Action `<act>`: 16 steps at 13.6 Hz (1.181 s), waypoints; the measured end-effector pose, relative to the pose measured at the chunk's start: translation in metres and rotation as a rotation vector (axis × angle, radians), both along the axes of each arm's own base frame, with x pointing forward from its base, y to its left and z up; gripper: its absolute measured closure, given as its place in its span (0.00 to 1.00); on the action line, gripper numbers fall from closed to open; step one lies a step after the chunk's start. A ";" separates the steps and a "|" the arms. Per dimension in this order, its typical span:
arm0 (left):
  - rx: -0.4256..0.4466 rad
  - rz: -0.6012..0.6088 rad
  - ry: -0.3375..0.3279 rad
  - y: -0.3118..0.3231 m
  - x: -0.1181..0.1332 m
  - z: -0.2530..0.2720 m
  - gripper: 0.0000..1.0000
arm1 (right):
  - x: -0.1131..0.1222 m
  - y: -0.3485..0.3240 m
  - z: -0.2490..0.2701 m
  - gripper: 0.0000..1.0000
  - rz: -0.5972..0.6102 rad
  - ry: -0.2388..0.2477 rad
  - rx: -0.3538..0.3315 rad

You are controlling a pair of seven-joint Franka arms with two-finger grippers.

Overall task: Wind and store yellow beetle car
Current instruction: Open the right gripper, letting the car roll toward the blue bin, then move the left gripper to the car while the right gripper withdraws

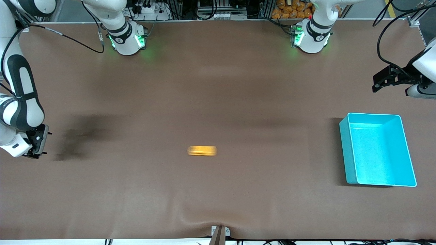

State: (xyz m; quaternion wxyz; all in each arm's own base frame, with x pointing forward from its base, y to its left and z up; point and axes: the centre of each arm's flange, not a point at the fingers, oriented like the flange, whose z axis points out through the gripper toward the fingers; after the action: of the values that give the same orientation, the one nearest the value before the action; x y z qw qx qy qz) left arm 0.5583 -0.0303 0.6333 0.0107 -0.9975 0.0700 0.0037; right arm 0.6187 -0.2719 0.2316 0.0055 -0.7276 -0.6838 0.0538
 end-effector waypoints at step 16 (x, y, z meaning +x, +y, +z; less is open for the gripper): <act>0.001 0.012 0.027 0.007 0.006 -0.015 0.00 | 0.087 0.049 0.175 0.00 -0.012 -0.227 0.078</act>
State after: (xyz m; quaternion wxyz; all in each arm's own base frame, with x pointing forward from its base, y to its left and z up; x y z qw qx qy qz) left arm 0.5640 -0.0236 0.6187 0.0100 -0.9977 0.0642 0.0174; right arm 0.7061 -0.2231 0.4070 -0.0431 -0.7325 -0.6772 -0.0556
